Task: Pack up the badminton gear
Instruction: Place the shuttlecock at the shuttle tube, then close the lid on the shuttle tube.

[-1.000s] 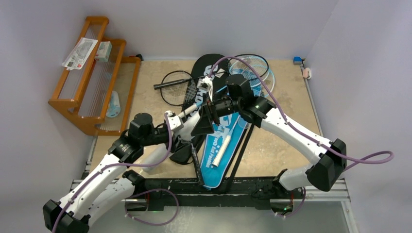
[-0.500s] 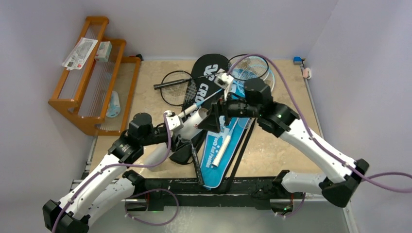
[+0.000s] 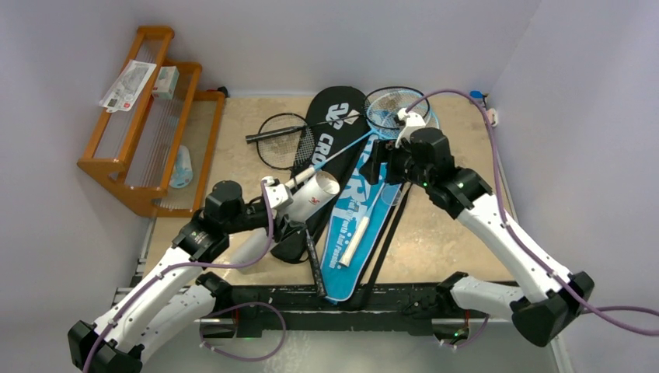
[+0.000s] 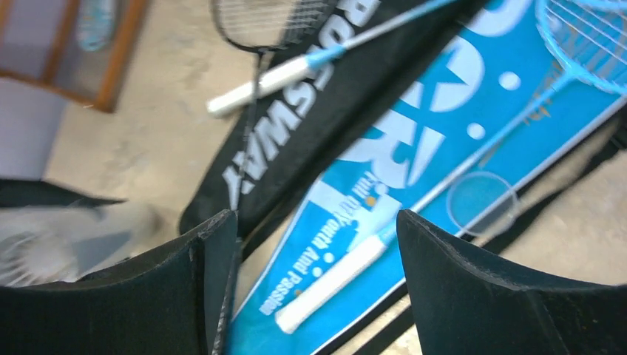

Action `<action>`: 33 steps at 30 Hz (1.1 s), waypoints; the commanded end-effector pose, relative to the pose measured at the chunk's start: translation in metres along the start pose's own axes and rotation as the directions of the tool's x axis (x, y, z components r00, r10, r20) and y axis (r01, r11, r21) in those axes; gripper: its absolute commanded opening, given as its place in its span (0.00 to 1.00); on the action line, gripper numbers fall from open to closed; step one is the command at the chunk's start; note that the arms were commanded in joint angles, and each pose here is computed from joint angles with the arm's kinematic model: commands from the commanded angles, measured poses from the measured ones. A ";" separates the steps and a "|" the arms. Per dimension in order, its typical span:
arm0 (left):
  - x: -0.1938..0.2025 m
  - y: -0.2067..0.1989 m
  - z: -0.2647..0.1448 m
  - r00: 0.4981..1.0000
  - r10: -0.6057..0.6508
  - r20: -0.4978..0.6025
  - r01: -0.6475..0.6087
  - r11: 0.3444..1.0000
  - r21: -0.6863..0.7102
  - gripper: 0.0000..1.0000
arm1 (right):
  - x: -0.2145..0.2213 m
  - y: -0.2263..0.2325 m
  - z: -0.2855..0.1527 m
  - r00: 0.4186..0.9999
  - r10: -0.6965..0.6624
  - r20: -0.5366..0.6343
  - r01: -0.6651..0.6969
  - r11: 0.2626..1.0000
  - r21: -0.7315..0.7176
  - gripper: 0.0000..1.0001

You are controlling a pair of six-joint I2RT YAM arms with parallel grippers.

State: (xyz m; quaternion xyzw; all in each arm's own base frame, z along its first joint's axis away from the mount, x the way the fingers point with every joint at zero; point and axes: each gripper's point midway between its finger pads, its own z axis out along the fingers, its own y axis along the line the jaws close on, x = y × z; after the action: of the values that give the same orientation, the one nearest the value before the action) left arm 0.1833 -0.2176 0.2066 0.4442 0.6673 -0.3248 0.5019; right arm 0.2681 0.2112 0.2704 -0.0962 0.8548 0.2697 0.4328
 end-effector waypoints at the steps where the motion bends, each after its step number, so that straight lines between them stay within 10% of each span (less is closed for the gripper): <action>1: -0.024 0.003 -0.002 0.996 0.052 0.074 -0.051 0.998 -0.021 0.45 | 0.028 -0.050 0.022 0.996 0.054 -0.076 -0.034 0.967 0.251 0.81; 13: -0.025 0.005 -0.004 0.996 0.055 0.075 -0.053 0.998 -0.032 0.45 | 0.077 -0.107 0.063 0.970 0.094 -0.224 0.025 0.877 0.479 0.37; 33: -0.026 0.004 -0.003 0.995 0.055 0.079 -0.052 0.998 -0.030 0.45 | 0.136 -0.147 0.107 0.918 0.184 -0.350 0.030 0.850 0.525 0.29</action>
State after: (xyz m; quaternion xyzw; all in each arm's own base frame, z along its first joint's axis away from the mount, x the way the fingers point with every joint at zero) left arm 0.1849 -0.2152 0.2099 0.4403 0.6666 -0.3174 0.5110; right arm 0.3131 0.1556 0.0616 0.0073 0.9675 0.0191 0.2520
